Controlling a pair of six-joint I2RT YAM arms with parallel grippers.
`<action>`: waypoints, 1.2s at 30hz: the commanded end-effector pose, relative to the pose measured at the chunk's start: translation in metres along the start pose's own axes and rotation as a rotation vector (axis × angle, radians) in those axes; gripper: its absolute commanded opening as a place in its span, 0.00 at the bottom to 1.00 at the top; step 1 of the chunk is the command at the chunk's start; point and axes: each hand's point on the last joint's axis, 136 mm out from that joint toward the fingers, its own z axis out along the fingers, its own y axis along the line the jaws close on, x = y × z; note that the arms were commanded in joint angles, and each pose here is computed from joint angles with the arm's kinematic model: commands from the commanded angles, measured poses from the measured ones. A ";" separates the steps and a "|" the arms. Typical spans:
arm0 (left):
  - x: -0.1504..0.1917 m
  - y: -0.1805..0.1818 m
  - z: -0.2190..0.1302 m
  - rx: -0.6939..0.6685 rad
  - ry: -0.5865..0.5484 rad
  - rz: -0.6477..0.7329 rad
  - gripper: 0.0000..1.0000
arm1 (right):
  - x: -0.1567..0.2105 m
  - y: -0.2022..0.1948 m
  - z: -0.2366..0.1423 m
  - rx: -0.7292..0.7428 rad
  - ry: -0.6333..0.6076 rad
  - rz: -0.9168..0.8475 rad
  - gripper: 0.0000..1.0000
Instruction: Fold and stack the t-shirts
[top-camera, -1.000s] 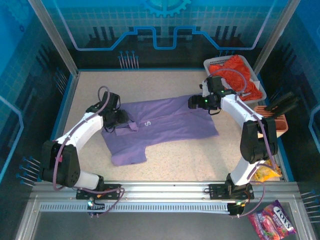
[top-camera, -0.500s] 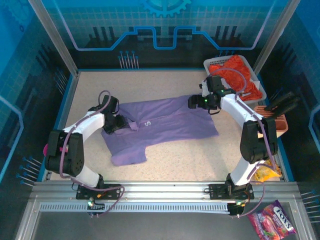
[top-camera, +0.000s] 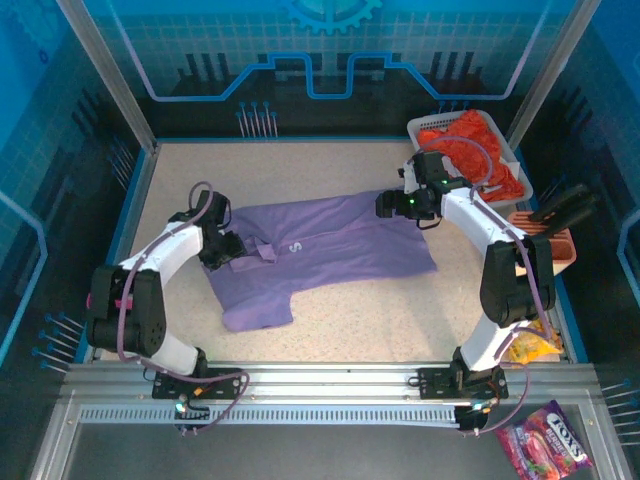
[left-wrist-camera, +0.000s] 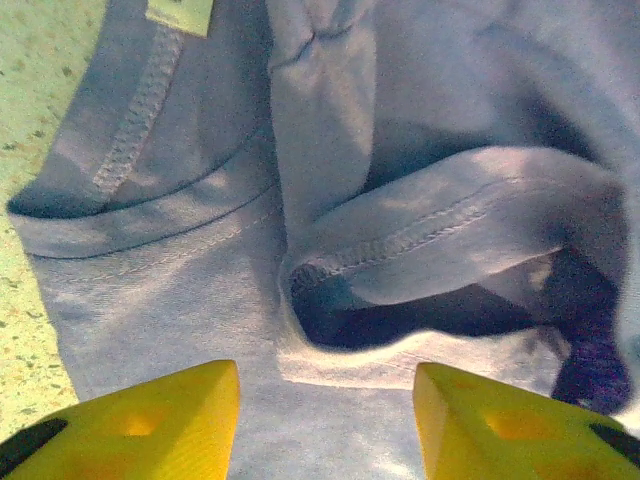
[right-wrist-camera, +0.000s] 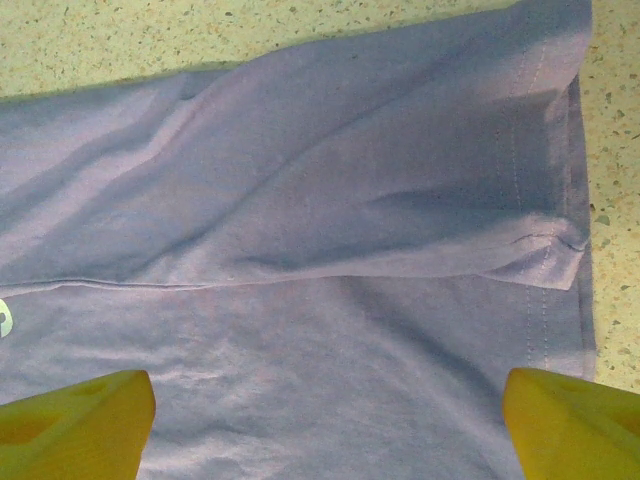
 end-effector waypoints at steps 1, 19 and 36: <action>0.000 -0.002 0.006 0.002 0.046 -0.003 0.47 | -0.002 0.011 -0.002 -0.025 0.007 -0.023 0.91; -0.017 0.002 -0.012 -0.013 -0.042 0.004 0.49 | -0.001 0.012 0.001 -0.034 0.014 -0.020 0.91; -0.013 -0.001 0.005 0.011 0.001 0.002 0.15 | -0.001 0.012 0.002 -0.033 0.015 -0.022 0.91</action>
